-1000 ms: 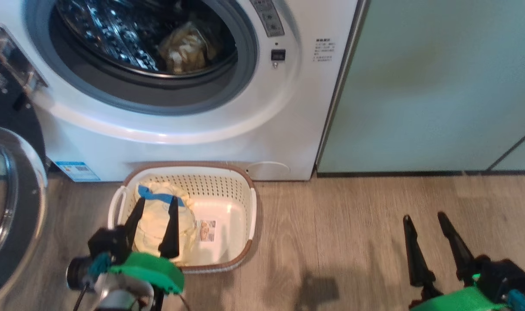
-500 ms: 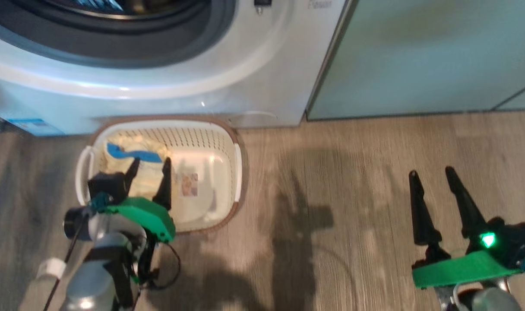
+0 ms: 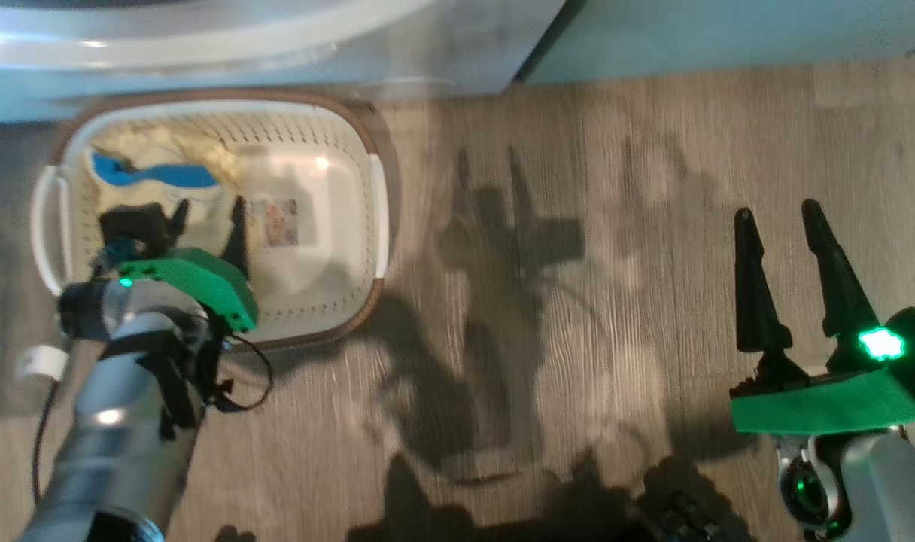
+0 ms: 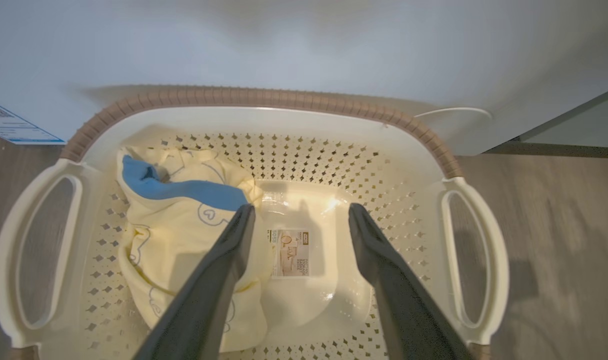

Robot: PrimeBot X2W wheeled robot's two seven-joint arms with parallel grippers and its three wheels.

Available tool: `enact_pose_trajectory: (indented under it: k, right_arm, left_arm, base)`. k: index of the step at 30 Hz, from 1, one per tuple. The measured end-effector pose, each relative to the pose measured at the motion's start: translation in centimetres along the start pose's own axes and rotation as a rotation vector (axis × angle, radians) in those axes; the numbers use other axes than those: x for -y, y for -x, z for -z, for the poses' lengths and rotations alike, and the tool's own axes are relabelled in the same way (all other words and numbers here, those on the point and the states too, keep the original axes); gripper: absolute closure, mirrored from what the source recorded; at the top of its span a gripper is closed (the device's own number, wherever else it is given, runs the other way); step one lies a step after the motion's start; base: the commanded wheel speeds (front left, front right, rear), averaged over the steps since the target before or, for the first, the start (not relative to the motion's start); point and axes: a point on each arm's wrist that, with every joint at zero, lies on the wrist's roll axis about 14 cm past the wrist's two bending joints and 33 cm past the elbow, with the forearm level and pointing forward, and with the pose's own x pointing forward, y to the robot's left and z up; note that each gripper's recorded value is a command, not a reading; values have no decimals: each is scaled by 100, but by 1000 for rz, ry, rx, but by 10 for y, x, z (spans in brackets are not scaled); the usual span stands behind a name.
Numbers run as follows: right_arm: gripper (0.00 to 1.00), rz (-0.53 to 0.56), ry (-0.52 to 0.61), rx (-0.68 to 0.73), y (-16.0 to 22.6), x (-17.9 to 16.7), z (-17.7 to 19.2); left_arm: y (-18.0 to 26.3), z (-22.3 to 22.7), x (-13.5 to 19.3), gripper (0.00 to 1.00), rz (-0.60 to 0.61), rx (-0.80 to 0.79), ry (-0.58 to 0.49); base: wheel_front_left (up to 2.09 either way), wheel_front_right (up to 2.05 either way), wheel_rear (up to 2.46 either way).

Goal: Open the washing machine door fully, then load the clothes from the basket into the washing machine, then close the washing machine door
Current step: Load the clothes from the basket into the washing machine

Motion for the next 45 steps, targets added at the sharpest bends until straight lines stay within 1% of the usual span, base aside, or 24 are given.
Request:
enact_pose_trajectory:
  k: [7,12,16,22,26,29,30,32,39,45]
  right_arm:
    - [0,50,-24,-52,-9,19,24]
    - [0,70,-32,-78,-16,28,38]
    - [0,76,-44,-92,-22,32,48]
    - [0,92,-74,-135,-21,35,65]
    - [0,99,-82,-138,-24,38,67]
    - [0,116,-74,-146,-23,44,69]
    - [0,118,-73,-147,-22,45,70]
    - [0,118,-72,-149,-22,45,71]
    - [0,119,-81,-147,-23,45,71]
    - [0,111,-85,-142,-25,43,70]
  left_arm:
    - [-32,46,-20,0,-37,-116,-2]
    - [-51,82,-30,0,-51,-210,33]
    - [-69,101,-42,0,-68,-260,34]
    - [-91,125,-64,0,-103,-332,17]
    - [-99,146,-70,0,-112,-400,12]
    - [-104,160,-67,0,-114,-451,12]
    - [-105,162,-67,11,-115,-459,17]
    - [-106,162,-68,100,-118,-466,22]
    - [-104,164,-68,100,-114,-483,28]
    - [-106,156,-59,100,-90,-426,18]
  base:
    - [0,0,0]
    - [0,0,0]
    - [0,0,0]
    - [0,0,0]
    - [0,0,0]
    - [0,0,0]
    - [0,0,0]
    - [0,0,0]
    - [0,0,0]
    - [0,0,0]
